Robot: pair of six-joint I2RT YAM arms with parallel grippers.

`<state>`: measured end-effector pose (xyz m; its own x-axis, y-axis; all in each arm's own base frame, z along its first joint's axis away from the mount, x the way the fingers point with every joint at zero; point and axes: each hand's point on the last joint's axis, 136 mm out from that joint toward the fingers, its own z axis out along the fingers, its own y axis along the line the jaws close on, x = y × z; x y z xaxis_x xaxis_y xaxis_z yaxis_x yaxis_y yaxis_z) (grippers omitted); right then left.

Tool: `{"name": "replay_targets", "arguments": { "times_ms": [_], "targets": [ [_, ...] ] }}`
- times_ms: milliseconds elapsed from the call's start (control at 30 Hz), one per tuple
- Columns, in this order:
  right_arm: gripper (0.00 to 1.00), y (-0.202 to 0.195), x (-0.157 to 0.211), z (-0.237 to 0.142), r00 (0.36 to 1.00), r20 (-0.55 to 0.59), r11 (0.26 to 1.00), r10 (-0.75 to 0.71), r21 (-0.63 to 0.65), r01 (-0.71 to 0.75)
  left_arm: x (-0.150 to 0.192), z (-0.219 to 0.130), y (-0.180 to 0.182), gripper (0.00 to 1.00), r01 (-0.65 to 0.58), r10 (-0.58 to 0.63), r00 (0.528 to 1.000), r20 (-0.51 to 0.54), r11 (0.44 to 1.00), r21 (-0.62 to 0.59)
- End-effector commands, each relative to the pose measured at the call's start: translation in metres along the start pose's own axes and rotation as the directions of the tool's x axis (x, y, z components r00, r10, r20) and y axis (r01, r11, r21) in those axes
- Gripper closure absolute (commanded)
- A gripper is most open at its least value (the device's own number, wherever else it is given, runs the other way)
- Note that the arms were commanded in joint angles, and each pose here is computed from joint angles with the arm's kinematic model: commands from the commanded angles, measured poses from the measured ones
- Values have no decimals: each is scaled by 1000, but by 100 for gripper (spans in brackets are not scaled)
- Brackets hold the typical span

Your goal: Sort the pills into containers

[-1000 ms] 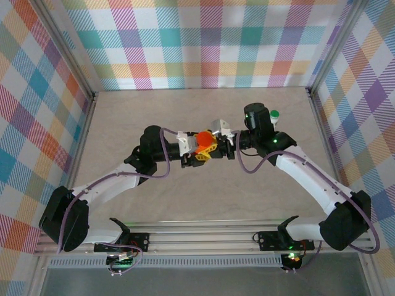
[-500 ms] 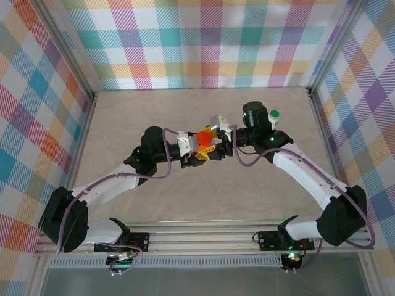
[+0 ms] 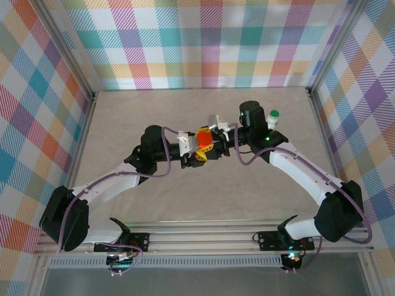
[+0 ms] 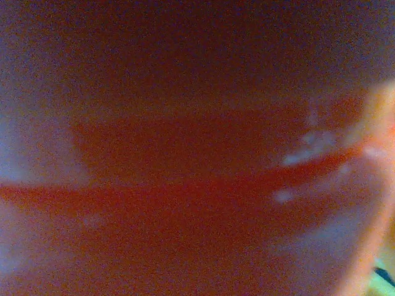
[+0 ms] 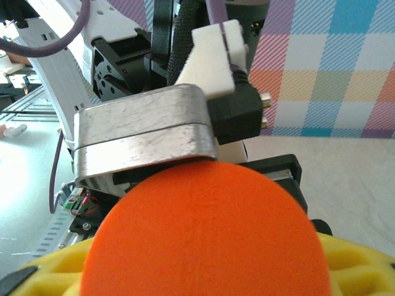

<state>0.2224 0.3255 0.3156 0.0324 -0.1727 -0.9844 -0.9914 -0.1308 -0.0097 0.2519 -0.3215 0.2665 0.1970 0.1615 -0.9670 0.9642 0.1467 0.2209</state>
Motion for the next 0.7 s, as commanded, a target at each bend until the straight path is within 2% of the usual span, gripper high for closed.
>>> {"name": "replay_targets", "arguments": {
  "times_ms": [0, 67, 233, 300, 333, 400, 433, 500, 567, 667],
  "targets": [
    [71, 16, -12, 8, 998, 56, 995, 4, -103, 2, -1, 9, -8, 59, -44, 44, 999, 4, 998, 50],
    [80, 17, -10, 9, 999, 50, 995, 11, -103, -6, 1, 9, -5, 54, -44, 44, 999, -7, 999, 28],
    [86, 12, -4, 8, 999, 25, 998, 25, -60, -23, 1, 5, -1, 42, -52, 52, 999, -17, 999, -12],
    [86, 10, -3, 8, 999, 19, 999, 28, -46, -27, 1, 5, 0, 41, -51, 51, 999, -21, 999, -17],
    [85, 10, -3, 8, 999, 19, 999, 32, -45, -31, 1, 5, 0, 41, -52, 52, 998, -21, 998, -18],
    [68, 8, -4, 8, 999, 19, 998, 45, -41, -44, 1, 5, 0, 42, -51, 50, 999, -19, 999, -14],
    [63, 9, -4, 9, 999, 19, 998, 48, -50, -47, 0, 5, -2, 44, -53, 53, 998, -17, 999, -3],
    [58, 12, -5, 8, 999, 21, 997, 45, -69, -43, -3, 5, -5, 46, -57, 57, 998, -9, 998, 14],
    [58, 15, -8, 8, 999, 31, 996, 36, -86, -34, -4, 5, -6, 46, -55, 55, 998, -6, 998, 25],
    [67, 15, -12, 8, 999, 42, 996, 28, -91, -24, -4, 5, -4, 45, -55, 55, 998, -9, 998, 13]
  ]
}}
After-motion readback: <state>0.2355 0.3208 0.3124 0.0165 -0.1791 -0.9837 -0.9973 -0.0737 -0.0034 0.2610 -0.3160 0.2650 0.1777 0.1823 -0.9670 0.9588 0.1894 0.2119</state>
